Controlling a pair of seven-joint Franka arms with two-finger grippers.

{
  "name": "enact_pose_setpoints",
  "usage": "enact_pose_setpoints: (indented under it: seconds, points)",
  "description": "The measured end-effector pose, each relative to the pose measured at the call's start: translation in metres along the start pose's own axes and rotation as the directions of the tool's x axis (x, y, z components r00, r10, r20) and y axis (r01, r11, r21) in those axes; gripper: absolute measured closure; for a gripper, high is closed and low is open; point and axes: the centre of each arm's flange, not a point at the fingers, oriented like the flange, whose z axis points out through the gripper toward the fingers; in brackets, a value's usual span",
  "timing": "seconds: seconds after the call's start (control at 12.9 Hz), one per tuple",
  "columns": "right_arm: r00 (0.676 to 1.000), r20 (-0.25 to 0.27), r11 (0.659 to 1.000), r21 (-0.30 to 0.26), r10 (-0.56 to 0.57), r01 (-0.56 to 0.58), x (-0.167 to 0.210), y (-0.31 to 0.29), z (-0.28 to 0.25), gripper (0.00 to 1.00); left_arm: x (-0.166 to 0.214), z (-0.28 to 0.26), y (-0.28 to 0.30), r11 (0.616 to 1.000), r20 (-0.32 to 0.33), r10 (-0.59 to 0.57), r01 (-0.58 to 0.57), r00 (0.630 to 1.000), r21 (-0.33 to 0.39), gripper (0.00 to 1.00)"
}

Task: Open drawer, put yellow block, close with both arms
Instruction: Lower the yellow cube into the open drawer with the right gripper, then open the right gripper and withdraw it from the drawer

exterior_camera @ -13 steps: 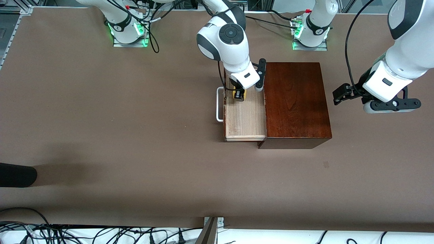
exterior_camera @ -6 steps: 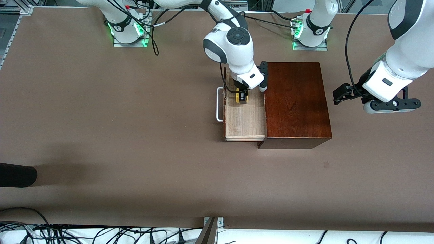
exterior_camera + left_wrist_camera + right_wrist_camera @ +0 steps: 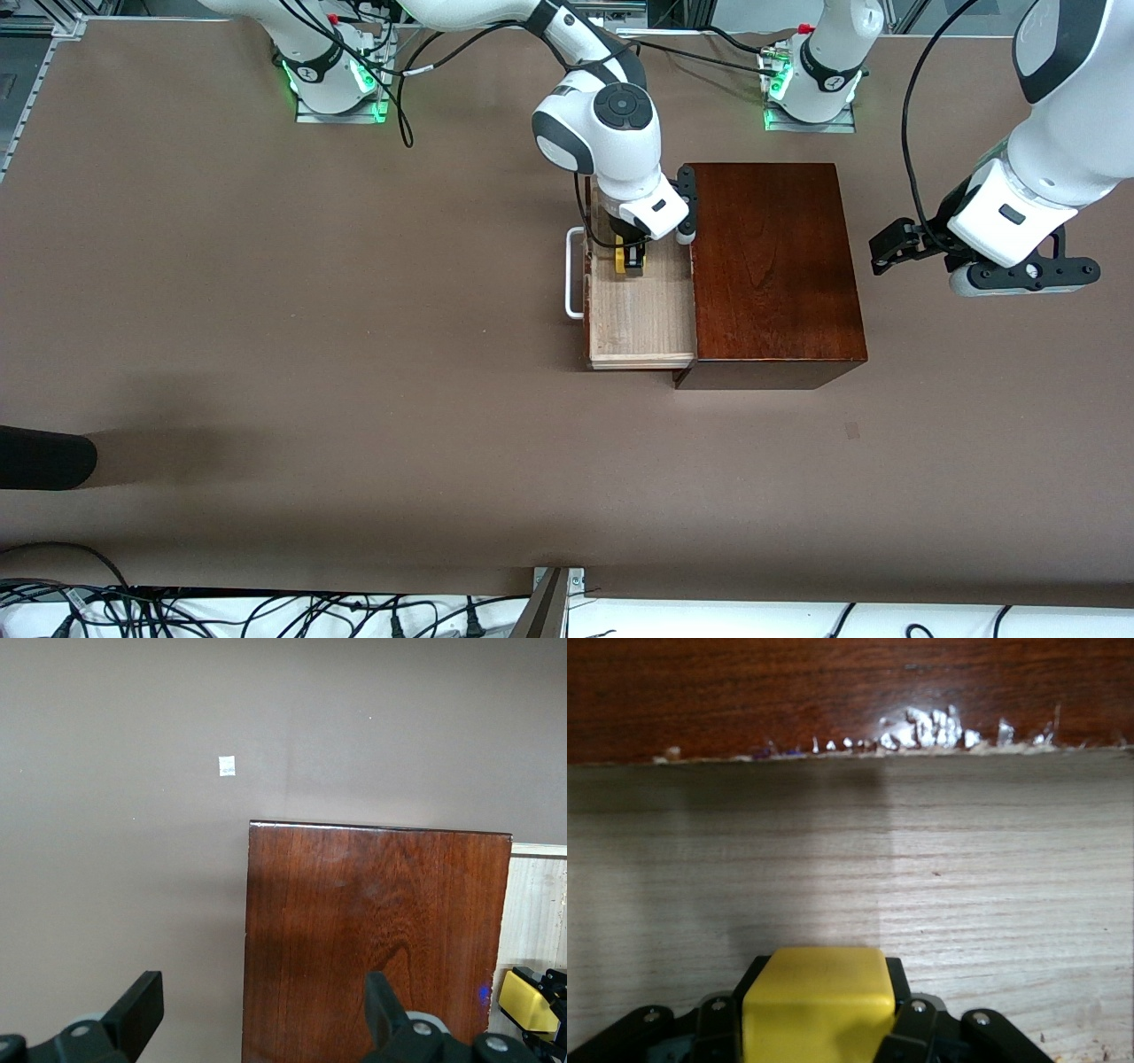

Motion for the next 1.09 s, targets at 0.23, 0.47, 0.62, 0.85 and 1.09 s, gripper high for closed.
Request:
enact_pose_setpoints:
  seconds: [0.23, 0.47, 0.62, 0.85, 1.09]
  points:
    - [1.0, 0.003, 1.0, 0.002, 0.0, 0.0, -0.001, -0.001, 0.002, 0.44, 0.0, 0.0, 0.0, 1.0, 0.0, 0.0, 0.0, 1.0, 0.0, 0.0]
    - [1.0, 0.002, 1.0, 0.001, 0.0, 0.0, -0.001, 0.0, 0.001, 0.19, 0.0, 0.0, 0.0, 1.0, 0.0, 0.0, 0.0, 1.0, 0.0, 0.0]
    - [1.0, 0.025, 1.0, 0.013, -0.003, 0.002, -0.001, -0.001, -0.002, 0.0, 0.0, 0.0, 0.0, 1.0, 0.0, 0.0, 0.0, 1.0, 0.0, 0.0]
    - [0.998, 0.064, 0.999, 0.039, -0.006, 0.003, 0.008, 0.004, -0.038, 0.0, 0.0, 0.0, 0.0, 1.0, 0.0, 0.0, 0.0, 1.0, 0.0, 0.0]
    - [0.996, 0.086, 0.999, 0.054, -0.005, 0.001, 0.012, 0.009, -0.081, 0.0, 0.0, 0.0, 0.0, 1.0, 0.0, 0.0, 0.0, 1.0, 0.0, 0.0]
